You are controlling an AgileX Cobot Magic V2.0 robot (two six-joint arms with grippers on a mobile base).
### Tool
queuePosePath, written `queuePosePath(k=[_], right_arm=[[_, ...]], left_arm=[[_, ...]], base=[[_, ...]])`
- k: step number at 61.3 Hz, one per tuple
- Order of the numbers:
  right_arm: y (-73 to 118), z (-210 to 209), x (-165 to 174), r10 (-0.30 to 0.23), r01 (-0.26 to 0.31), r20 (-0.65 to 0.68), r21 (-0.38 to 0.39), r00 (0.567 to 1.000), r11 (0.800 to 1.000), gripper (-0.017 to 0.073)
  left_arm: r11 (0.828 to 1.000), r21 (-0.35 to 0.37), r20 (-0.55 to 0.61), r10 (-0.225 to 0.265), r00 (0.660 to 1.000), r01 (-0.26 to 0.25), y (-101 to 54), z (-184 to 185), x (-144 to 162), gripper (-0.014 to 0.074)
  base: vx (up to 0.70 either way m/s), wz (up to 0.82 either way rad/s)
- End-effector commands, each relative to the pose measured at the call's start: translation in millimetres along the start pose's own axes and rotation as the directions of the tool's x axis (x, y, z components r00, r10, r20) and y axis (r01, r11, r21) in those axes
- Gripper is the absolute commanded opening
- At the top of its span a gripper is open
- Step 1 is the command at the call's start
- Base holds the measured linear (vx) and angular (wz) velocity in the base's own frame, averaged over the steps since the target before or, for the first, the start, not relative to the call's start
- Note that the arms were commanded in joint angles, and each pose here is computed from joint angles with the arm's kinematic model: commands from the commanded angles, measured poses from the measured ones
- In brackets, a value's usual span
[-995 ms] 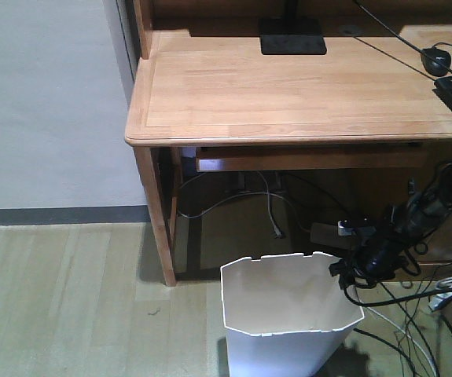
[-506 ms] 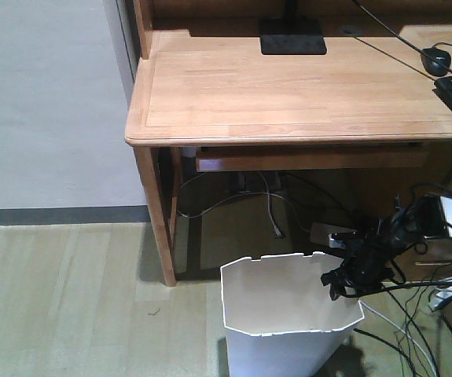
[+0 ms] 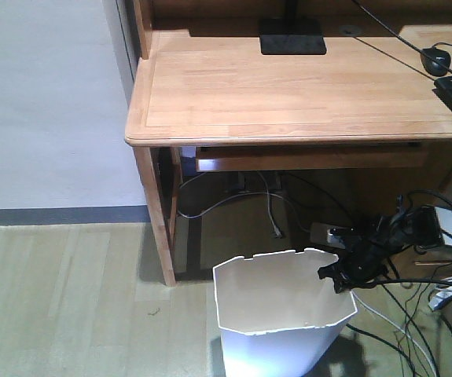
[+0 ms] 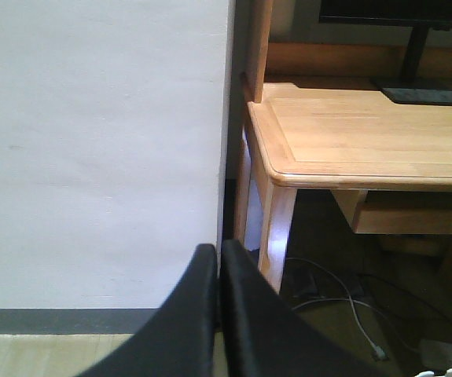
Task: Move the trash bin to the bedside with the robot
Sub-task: 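Close the right gripper on the bin rim and lift it slightly, then hold the bin in the right gripper while the base turns away from the desk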
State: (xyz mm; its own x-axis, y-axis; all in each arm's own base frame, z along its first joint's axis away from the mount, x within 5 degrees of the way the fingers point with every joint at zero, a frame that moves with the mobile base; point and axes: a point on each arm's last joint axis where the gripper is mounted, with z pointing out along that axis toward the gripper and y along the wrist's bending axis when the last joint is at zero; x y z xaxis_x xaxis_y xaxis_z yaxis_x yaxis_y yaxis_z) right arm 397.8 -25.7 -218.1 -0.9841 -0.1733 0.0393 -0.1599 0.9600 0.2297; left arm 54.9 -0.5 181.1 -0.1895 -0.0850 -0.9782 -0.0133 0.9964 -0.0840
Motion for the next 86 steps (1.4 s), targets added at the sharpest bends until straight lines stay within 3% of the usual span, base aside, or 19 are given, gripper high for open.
queuePosePath(k=[1, 9, 23, 44, 50, 55, 63, 70, 78, 86], right_arm=[[14.9, -31.9, -26.2, 0.004, 0.007, 0.093, -0.12, 0.996, 0.993, -0.0011], [22.4, -33.8, -27.3, -0.034, 0.056, 0.112, -0.198, 0.993, 0.979, -0.0007], [27.2, -40.4, -27.2, -0.036, 0.058, 0.093, -0.249, 0.995, 0.967, -0.0005], [22.9, -92.0, -40.5, -0.052, 0.094, 0.132, -0.34, 0.99, 0.936, -0.0005], [21.2, -107.0, -40.6, -0.022, 0.064, 0.125, -0.348, 0.992, 0.935, -0.0004], [20.7, -119.0, -35.2, -0.004, 0.05, 0.143, -0.316, 0.99, 0.947, -0.0004], [25.7, -134.8, -19.8, -0.014, 0.068, 0.194, -0.275, 0.981, 0.959, -0.0004], [33.2, -153.8, -7.9, -0.014, 0.096, 0.251, -0.316, 0.968, 0.944, -0.0004], [35.2, -175.3, 6.6, 0.048, 0.064, 0.292, -0.361, 0.955, 0.93, -0.0004], [38.6, -192.5, 22.5, 0.047, 0.076, 0.316, -0.366, 0.947, 0.928, -0.0004]], left_arm=[[1.0, 0.004, 0.064, -0.01, 0.998, 0.01, 0.1, 0.5, -0.8, -0.0006], [1.0, 0.004, 0.064, -0.01, 0.998, 0.01, 0.1, 0.5, -0.8, -0.0006], [1.0, 0.004, 0.064, -0.01, 0.998, 0.01, 0.1, 0.5, -0.8, -0.0006], [1.0, 0.004, 0.064, -0.01, 0.998, 0.01, 0.1, 0.5, -0.8, -0.0006], [1.0, 0.004, 0.064, -0.01, 0.998, 0.01, 0.1, 0.5, -0.8, -0.0006], [1.0, 0.004, 0.064, -0.01, 0.998, 0.01, 0.1, 0.5, -0.8, -0.0006], [1.0, 0.004, 0.064, -0.01, 0.998, 0.01, 0.1, 0.5, -0.8, -0.0006], [1.0, 0.004, 0.064, -0.01, 0.998, 0.01, 0.1, 0.5, -0.8, -0.0006], [1.0, 0.004, 0.064, -0.01, 0.998, 0.01, 0.1, 0.5, -0.8, -0.0006], [1.0, 0.004, 0.064, -0.01, 0.998, 0.01, 0.1, 0.5, -0.8, -0.0006]], base=[[0.0, 0.0], [0.0, 0.0], [0.0, 0.0], [0.0, 0.0], [0.0, 0.0], [0.0, 0.0], [0.0, 0.0], [0.0, 0.0], [0.0, 0.0], [0.0, 0.0]])
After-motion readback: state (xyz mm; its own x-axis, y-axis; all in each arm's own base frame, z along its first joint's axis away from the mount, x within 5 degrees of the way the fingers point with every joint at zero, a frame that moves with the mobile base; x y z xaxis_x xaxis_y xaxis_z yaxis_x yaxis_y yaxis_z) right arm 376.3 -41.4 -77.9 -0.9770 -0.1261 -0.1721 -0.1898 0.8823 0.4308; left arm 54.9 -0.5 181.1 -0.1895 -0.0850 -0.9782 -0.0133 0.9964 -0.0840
